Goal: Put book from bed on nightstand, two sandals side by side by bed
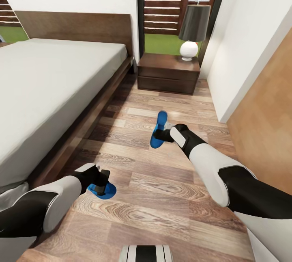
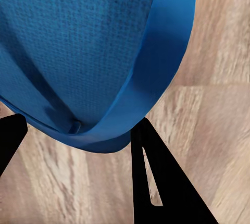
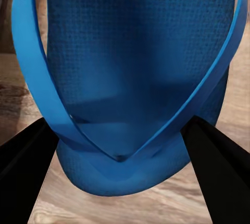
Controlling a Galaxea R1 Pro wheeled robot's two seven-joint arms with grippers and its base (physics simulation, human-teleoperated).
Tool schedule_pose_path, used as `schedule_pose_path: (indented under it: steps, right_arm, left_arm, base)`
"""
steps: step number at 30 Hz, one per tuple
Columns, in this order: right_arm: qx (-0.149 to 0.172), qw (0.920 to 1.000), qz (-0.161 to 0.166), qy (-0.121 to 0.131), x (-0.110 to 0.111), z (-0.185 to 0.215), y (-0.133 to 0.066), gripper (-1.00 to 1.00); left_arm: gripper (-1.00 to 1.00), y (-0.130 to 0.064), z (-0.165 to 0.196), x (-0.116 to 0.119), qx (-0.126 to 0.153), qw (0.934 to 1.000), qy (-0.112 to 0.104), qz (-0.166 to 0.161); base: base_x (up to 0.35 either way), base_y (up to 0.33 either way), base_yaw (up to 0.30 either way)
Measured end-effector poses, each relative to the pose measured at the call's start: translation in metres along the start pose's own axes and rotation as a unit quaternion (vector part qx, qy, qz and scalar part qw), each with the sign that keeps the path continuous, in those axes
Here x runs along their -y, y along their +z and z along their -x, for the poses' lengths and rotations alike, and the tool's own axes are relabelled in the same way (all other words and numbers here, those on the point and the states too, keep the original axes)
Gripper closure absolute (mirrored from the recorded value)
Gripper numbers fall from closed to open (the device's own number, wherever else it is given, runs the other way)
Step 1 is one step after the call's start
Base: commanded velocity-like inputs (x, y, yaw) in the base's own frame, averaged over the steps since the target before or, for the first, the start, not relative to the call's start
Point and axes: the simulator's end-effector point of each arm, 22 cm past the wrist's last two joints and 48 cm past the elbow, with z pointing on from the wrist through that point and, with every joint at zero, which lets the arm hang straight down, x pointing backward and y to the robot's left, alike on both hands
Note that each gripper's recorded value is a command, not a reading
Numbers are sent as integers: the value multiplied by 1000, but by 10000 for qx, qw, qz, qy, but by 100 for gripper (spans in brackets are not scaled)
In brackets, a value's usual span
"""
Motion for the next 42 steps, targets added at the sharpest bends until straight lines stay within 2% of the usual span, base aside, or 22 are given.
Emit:
schedule_pose_path:
  steps: [8,15,18,23,31,42]
  right_arm:
    - [49,9999,94,7,-1,2,13,100]
    - [-48,10000,64,39,7,-8,28,100]
    - [-43,10000,66,42,7,-8,28,100]
    - [-43,10000,65,40,7,-8,28,100]
    - [-178,9998,30,76,15,-22,43,100]
    - [-386,9991,-17,147,28,-45,67,100]
  left_arm:
    - [100,17,6,-15,103,9997,-83,201]
    - [100,32,8,-27,111,9992,-137,365]
    - [100,30,12,-32,139,9986,-154,488]
    - [100,26,15,-20,169,9990,-146,393]
    - [100,40,11,-26,52,9983,-333,470]
    - [100,62,9,-45,1,9969,-396,686]
  base:
    - [0,0,0]
    - [0,0,0]
    - [0,0,0]
    - [0,0,0]
    - [0,0,0]
    - [0,0,0]
